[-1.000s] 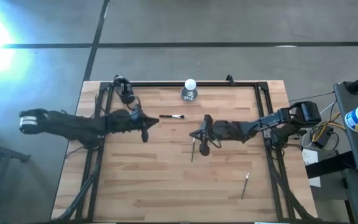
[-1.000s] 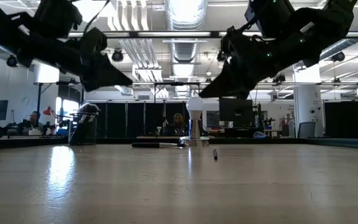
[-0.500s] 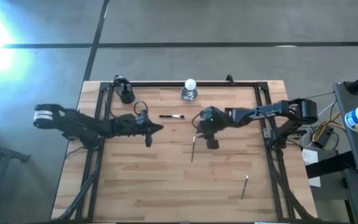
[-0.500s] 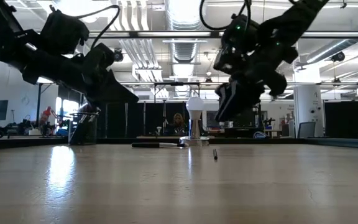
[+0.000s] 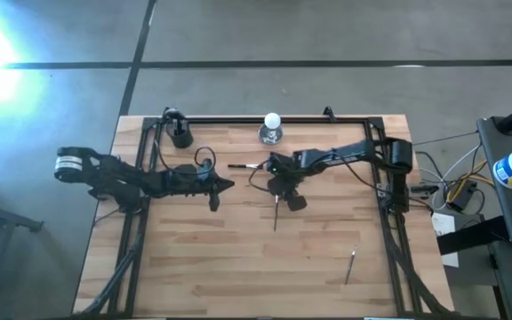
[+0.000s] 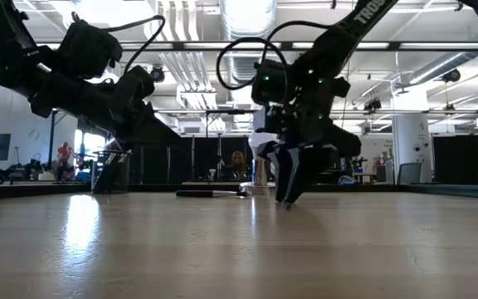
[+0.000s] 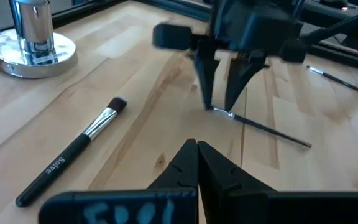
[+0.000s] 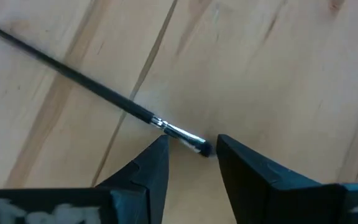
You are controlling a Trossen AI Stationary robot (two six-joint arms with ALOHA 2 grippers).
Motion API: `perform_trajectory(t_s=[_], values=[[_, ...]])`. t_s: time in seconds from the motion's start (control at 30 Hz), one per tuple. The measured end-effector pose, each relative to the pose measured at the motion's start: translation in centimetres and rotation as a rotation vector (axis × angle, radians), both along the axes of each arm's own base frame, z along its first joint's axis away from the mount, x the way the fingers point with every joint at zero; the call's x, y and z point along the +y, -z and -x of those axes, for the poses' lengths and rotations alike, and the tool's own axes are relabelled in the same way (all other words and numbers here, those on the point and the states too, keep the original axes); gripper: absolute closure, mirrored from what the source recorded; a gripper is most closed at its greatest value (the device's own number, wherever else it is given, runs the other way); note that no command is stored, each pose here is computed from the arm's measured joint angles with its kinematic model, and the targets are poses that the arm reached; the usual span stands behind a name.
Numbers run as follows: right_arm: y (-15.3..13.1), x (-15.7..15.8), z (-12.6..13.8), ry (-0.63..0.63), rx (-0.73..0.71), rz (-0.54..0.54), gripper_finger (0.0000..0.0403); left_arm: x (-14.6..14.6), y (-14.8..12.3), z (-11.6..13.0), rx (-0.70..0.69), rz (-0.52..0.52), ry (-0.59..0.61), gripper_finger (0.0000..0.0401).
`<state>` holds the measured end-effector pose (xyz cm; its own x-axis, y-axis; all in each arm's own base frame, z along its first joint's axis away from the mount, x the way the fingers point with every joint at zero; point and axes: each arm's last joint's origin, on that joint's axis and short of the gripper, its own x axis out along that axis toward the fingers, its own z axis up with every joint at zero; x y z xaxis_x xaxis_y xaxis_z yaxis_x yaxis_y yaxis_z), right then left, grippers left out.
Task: Put items in baskets/containers
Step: Put the black eyeshadow brush into the black brush holder
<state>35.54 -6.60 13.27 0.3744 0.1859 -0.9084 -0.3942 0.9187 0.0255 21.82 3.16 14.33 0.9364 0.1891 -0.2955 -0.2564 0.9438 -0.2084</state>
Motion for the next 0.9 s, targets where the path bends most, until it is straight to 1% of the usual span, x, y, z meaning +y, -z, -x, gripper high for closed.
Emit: perform_trajectory(t_s=[0.13,0.23,0.4,0.57,0.63,0.77,0.83,0.9], values=[[0.4,-0.2,-0.8,-0.023,0.021,0.004,0.0277,0.0,0.0,0.0,0.000,0.001,0.005,0.0401],[0.8,-0.3,-1.0,-0.026,0.048,-0.003,0.0290,-0.1,0.0,0.0,-0.001,0.007,0.027,0.0401],[1.5,-0.3,-0.9,-0.001,0.077,-0.019,0.0330,-0.3,0.0,0.0,-0.003,0.020,0.050,0.0401],[1.4,-0.2,-0.6,0.061,0.092,-0.043,0.0375,-0.4,0.0,0.0,-0.013,0.100,0.083,0.0401],[0.9,-0.1,-0.5,0.076,0.086,-0.049,0.0389,-0.5,-0.1,-0.1,-0.023,0.147,0.085,0.0401],[-0.4,0.6,0.1,0.083,0.082,-0.044,0.0394,-0.6,-0.4,-0.5,-0.023,0.230,0.112,0.0398],[-1.5,1.1,0.1,0.078,0.034,-0.038,0.0394,-0.6,-0.7,-0.8,-0.015,0.273,0.133,0.0387],[-2.9,1.7,0.2,0.079,-0.014,-0.009,0.0394,-0.7,-1.0,-1.3,0.001,0.301,0.161,0.0366]])
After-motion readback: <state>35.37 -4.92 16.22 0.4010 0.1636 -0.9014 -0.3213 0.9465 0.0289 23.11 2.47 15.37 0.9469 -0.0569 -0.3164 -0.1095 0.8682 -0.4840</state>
